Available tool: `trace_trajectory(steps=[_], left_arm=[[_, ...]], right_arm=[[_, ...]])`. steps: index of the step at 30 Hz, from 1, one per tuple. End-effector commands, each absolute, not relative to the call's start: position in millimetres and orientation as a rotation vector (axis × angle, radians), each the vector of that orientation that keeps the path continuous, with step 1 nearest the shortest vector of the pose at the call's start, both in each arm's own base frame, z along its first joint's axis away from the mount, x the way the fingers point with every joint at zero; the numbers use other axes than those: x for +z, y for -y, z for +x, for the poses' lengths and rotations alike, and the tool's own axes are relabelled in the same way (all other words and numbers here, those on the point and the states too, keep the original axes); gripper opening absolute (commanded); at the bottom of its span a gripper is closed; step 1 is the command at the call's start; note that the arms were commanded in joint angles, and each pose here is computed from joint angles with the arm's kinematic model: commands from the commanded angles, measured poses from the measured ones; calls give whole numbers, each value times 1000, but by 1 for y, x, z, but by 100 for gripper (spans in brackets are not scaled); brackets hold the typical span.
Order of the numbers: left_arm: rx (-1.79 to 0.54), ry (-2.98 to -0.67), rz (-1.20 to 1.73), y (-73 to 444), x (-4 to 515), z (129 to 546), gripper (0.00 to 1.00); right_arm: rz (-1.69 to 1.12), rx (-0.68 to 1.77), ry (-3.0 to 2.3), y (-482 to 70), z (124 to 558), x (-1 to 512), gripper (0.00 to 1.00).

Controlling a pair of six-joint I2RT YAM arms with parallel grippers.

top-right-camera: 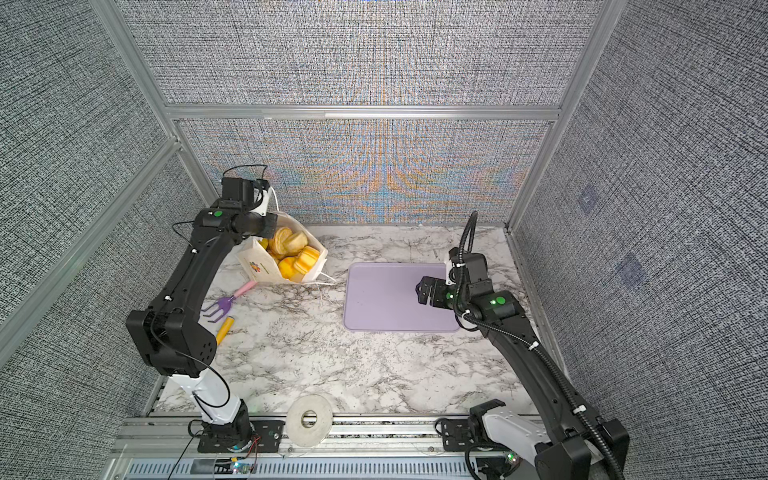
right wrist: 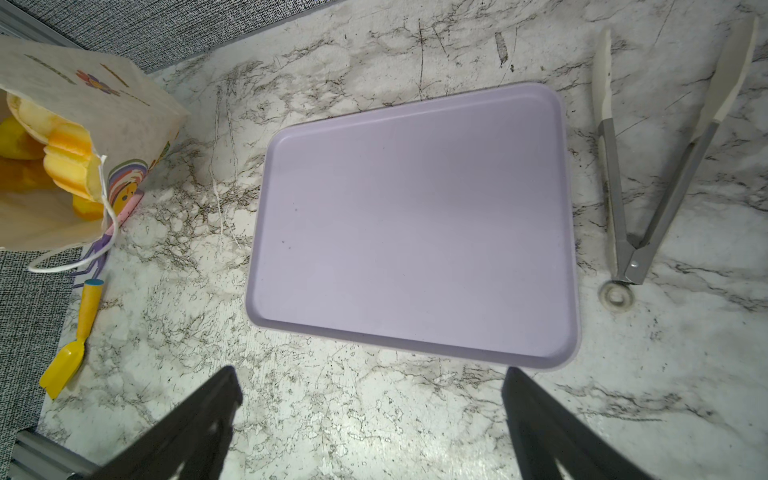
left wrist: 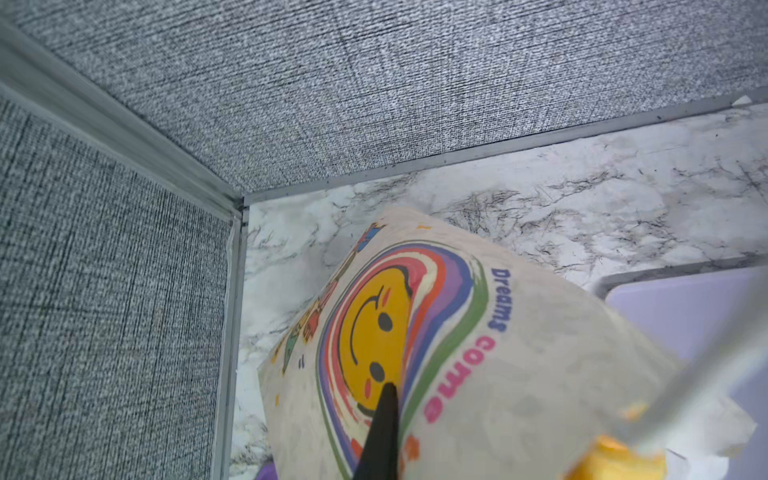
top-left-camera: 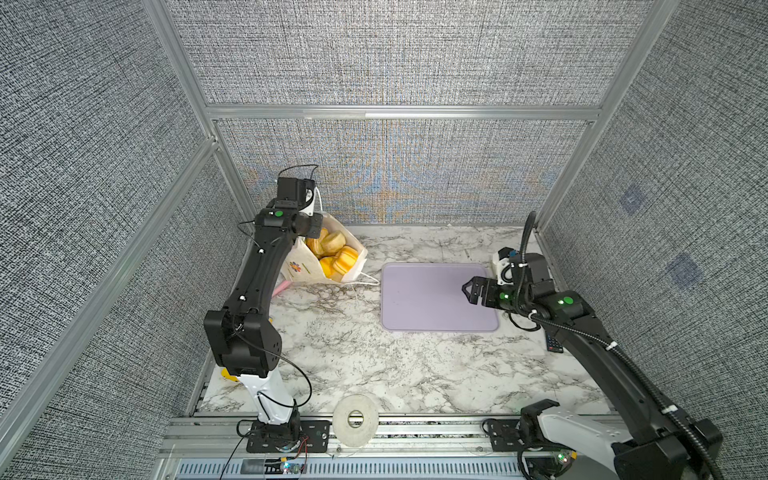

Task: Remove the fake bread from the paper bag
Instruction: 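Tip the bag over with the left gripper while the right gripper approaches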

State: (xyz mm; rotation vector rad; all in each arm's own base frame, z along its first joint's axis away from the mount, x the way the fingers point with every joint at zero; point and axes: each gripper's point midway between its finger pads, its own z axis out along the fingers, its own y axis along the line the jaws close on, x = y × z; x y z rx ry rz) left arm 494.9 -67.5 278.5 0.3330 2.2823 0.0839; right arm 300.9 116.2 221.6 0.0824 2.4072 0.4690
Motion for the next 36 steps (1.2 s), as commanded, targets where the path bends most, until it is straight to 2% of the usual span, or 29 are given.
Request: trace_trajectory(steps=[1,14,20,26,36], left_arm=[[129,-2043,467,90,314,520,0],[169,-1919,679,120,292,541,0],[152,-1918,866,140,256,513,0],[100,-1904,911,152,241,477,0],[78,-1922,868,158,227,436,0]], right_arm=[[82,476,-2411,-118,301,219,99],[58,636,-2446,-142,289,215,99],[15,829,-2378,-189,285,247,98],[-13,967,-2314,-244,276,268,97],[-8,1057,-2363,-304,257,242,96]])
